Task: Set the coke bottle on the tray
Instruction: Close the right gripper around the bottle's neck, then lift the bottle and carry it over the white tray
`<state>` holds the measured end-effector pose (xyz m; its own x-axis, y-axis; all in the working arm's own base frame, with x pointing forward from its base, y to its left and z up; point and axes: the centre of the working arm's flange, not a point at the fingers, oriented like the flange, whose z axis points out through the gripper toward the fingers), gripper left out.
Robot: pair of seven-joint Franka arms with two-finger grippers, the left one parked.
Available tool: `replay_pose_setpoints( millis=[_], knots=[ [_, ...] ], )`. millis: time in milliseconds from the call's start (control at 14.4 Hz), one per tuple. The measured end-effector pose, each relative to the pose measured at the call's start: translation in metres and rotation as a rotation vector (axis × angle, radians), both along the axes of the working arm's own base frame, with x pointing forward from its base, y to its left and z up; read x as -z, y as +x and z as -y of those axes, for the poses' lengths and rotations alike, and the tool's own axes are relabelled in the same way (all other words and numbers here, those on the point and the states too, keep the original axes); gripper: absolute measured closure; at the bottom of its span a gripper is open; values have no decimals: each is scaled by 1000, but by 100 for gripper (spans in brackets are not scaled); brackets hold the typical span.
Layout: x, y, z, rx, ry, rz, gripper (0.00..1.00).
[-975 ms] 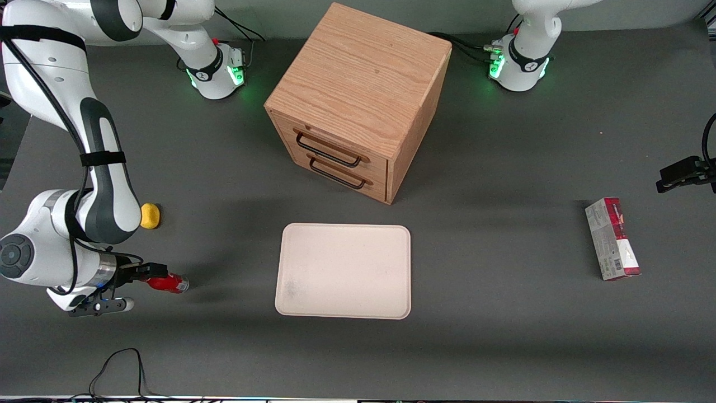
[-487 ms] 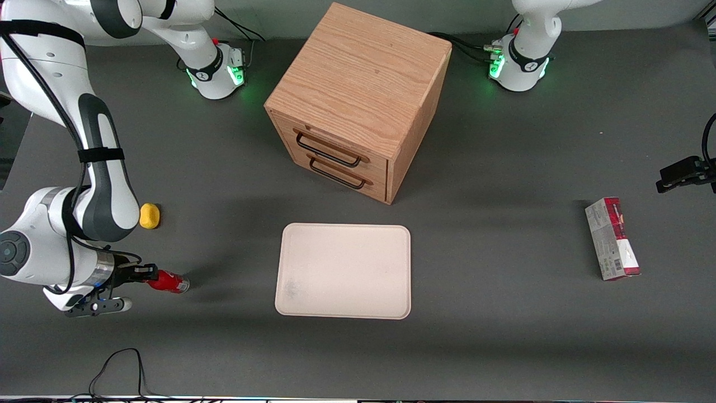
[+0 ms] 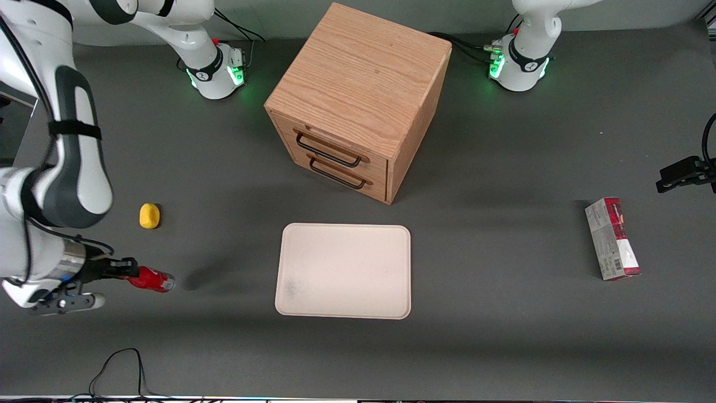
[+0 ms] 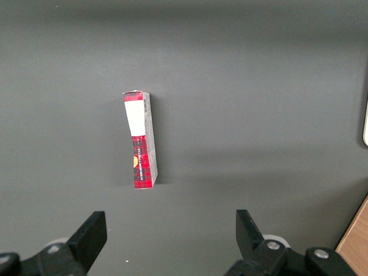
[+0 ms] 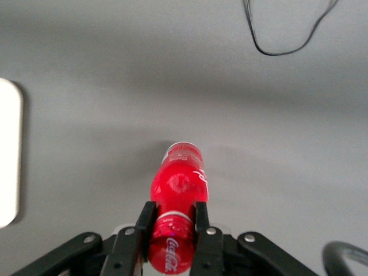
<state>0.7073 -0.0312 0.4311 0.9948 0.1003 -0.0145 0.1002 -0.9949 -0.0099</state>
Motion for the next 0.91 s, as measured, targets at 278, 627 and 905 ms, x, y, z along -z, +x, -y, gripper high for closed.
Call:
replay_pose_setpoints(
  millis=[278, 627, 905],
  knots=[
    [-98, -30, 5, 6, 5, -18, 68],
    [-187, -76, 7, 10, 9, -10, 68],
    [-196, -77, -37, -63, 18, 9, 68]
  ],
)
